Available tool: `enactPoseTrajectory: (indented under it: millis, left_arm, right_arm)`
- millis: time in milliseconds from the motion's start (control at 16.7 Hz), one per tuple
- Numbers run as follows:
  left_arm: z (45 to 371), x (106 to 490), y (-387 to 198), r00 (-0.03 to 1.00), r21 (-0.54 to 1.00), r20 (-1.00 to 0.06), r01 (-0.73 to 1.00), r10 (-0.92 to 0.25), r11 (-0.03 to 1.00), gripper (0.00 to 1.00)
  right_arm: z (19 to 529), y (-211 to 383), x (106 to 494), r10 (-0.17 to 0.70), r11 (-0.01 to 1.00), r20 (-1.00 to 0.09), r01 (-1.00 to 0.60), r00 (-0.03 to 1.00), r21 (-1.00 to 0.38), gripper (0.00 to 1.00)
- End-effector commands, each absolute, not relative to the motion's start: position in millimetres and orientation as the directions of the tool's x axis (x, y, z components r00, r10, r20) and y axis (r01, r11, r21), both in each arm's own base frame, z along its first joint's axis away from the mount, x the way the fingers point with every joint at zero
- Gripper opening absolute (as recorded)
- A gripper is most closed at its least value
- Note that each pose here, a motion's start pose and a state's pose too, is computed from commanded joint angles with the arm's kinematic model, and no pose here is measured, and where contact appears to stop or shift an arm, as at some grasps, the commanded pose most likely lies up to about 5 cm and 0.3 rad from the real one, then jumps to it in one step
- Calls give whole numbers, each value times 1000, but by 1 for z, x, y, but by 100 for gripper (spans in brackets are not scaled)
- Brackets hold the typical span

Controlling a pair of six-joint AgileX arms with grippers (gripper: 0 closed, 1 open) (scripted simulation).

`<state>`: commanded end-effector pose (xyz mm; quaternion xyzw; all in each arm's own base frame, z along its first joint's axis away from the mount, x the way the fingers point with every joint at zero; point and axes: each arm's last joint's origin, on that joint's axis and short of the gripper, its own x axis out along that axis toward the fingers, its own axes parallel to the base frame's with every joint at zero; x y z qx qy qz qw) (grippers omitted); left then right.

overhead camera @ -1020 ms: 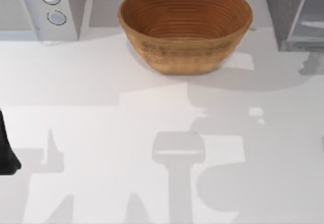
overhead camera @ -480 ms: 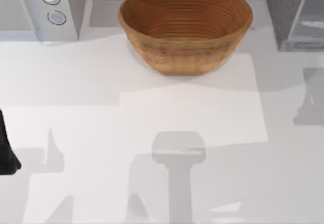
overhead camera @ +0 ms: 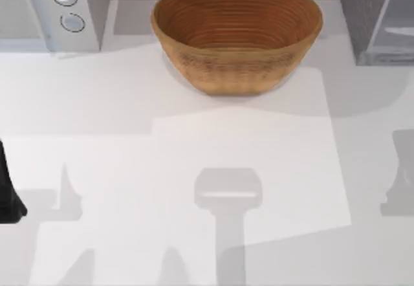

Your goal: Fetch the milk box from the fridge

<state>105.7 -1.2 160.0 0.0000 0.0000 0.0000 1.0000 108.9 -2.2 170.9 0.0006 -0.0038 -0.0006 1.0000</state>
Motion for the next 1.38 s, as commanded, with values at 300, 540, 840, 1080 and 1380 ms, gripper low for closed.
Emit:
enactPoseTrajectory:
  millis: [300,540,840,1080,1380]
  left_arm:
    - [160,106,-1,1000,0,0,0,0,1000,100]
    - [160,106,-1,1000,0,0,0,0,1000,100]
    - [160,106,-1,1000,0,0,0,0,1000,100]
    - [160,106,-1,1000,0,0,0,0,1000,100]
    - [160,106,-1,1000,0,0,0,0,1000,100]
  right_arm:
    - [160,-1,106,0,1000,0,0,1000,0,0]
    - [161,-1,106,-1,1000,-1,1,1000,2,0]
    - [171,10,115,91,996,23,-91,996,3,0]
    - [180,34,134,231,973,23,-231,973,4,0]
    - [170,84,160,422,907,-31,-422,906,7,0]
